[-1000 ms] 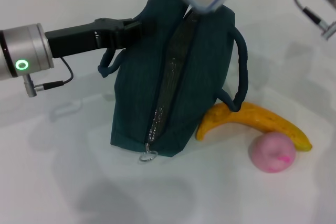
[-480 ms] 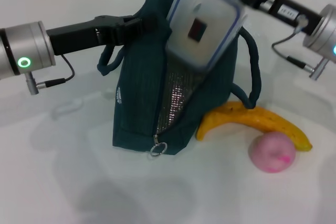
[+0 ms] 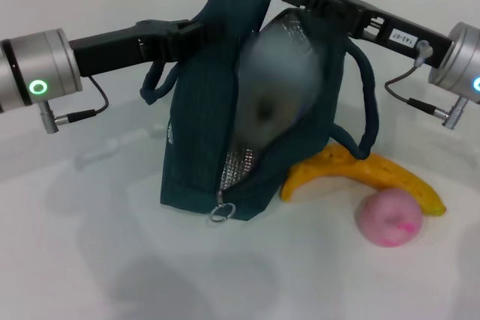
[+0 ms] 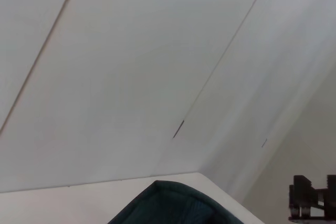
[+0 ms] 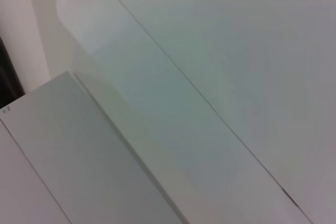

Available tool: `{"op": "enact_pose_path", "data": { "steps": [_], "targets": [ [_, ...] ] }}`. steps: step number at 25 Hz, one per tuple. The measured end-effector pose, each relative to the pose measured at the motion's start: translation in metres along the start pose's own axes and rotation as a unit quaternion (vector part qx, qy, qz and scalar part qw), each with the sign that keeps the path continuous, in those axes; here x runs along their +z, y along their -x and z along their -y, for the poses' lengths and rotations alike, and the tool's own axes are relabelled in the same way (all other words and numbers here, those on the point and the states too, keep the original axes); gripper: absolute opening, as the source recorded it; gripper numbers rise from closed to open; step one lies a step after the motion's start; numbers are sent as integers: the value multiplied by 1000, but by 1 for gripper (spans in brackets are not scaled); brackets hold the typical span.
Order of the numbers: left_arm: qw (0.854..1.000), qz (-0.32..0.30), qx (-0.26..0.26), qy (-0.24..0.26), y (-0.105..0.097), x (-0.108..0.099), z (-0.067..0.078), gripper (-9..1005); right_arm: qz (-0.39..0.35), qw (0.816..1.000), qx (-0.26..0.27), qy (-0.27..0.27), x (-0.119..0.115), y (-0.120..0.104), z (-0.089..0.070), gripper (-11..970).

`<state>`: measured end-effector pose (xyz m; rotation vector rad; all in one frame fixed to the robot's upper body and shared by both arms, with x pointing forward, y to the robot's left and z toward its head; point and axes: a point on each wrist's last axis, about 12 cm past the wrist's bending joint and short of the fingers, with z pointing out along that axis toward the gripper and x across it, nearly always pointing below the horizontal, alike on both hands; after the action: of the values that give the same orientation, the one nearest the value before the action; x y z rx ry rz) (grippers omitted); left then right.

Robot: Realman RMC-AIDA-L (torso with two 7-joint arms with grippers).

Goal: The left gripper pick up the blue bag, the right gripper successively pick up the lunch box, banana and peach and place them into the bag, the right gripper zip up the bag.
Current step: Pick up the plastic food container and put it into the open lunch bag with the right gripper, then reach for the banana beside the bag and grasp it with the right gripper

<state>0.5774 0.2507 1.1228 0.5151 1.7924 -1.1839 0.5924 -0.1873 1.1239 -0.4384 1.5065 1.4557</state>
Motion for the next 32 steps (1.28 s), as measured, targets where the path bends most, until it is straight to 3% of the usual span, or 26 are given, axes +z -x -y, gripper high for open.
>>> {"op": "enact_pose_path", "data": {
  "steps": [6, 10, 14, 15, 16, 18, 22, 28, 32],
  "targets": [
    [1000, 4, -2, -2, -4, 2, -1, 39, -20, 999, -34, 19, 0, 9, -3, 279],
    [1000, 6, -2, 0, -5, 0, -1, 39, -24, 995, -98, 27, -30, 26, -8, 391],
    [1000, 6, -3, 3, -6, -2, -2, 39, -68, 985, -157, -25, -70, 46, -14, 526],
    [1000, 6, -3, 4, -6, -2, -3, 39, -68, 985, -157, -25, -70, 46, -14, 566],
    [1000, 6, -3, 6, -6, -2, -3, 39, -134, 973, -175, -68, -87, 53, -17, 605],
    [1000, 6, -4, 10, -6, -3, -4, 39, -193, 961, -174, -92, -90, 54, -17, 651],
    [1000, 3, -3, 13, -6, -1, -5, 39, -308, 928, -163, -133, -79, 56, -16, 681],
    [1000, 2, -1, 17, -5, 2, -6, 39, -390, 892, -157, -163, -51, 60, -14, 710],
    [1000, 3, 0, 18, -4, 2, -6, 39, -458, 856, -172, -167, -30, 58, -17, 820]
  ]
}}
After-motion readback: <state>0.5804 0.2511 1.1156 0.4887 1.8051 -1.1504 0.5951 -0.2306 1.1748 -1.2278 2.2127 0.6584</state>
